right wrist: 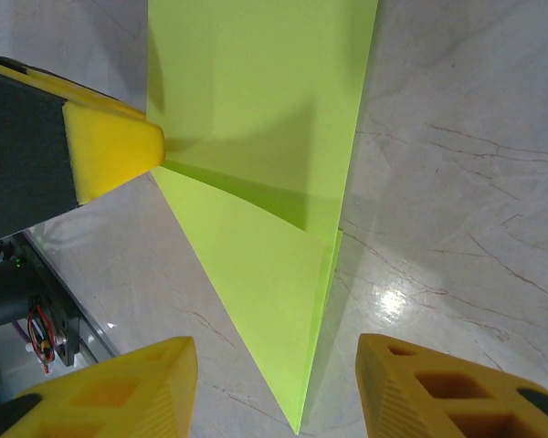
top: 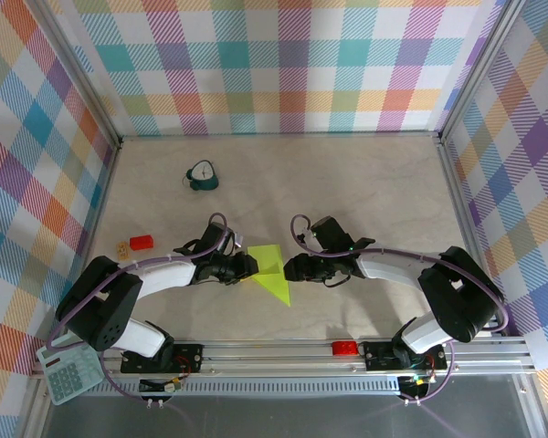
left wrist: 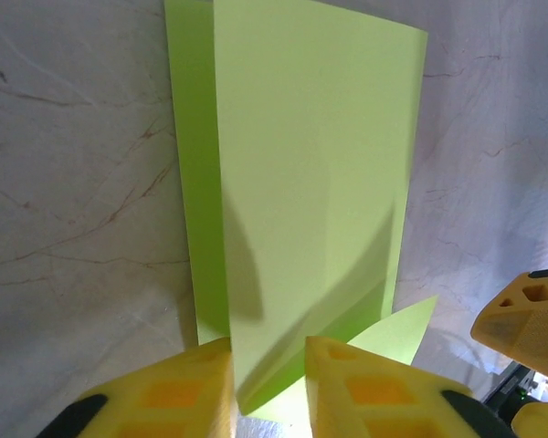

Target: Fold a paper plane with a square sheet of paper (fold left side to right side)

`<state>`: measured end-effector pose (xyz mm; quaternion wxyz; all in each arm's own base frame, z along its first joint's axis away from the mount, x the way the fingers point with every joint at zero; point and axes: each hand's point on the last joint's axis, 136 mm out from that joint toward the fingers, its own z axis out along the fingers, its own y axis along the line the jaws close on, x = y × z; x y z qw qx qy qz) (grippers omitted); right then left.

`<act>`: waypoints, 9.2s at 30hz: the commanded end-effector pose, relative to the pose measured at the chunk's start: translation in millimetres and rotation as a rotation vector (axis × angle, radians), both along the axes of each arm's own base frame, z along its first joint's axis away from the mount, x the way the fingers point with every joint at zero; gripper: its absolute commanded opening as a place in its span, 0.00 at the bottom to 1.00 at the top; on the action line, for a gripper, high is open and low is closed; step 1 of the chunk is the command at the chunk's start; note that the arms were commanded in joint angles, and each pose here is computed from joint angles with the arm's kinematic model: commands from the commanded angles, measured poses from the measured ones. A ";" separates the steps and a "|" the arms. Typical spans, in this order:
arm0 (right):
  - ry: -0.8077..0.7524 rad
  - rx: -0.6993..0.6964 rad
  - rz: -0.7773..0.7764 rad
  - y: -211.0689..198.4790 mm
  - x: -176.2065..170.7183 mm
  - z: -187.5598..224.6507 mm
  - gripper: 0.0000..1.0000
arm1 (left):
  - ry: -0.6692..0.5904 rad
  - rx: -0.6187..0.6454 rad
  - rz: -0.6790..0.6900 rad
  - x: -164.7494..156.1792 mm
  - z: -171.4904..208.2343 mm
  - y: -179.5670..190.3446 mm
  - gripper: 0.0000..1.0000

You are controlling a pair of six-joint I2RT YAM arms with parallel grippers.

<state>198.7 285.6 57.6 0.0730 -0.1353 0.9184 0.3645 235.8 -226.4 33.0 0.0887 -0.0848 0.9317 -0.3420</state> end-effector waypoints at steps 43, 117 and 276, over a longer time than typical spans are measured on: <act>-0.424 -0.563 0.150 35.4 -30.9 -19.5 0.45 | -0.042 -0.172 0.004 22.0 55.1 -28.3 0.19; -0.010 0.008 0.081 21.1 -38.9 -35.7 0.03 | -0.004 -0.176 -0.037 0.2 47.4 -13.4 0.43; 0.187 -0.358 -0.053 -28.3 -13.3 -92.9 0.00 | 0.021 -0.128 -0.159 23.5 30.0 -70.6 0.09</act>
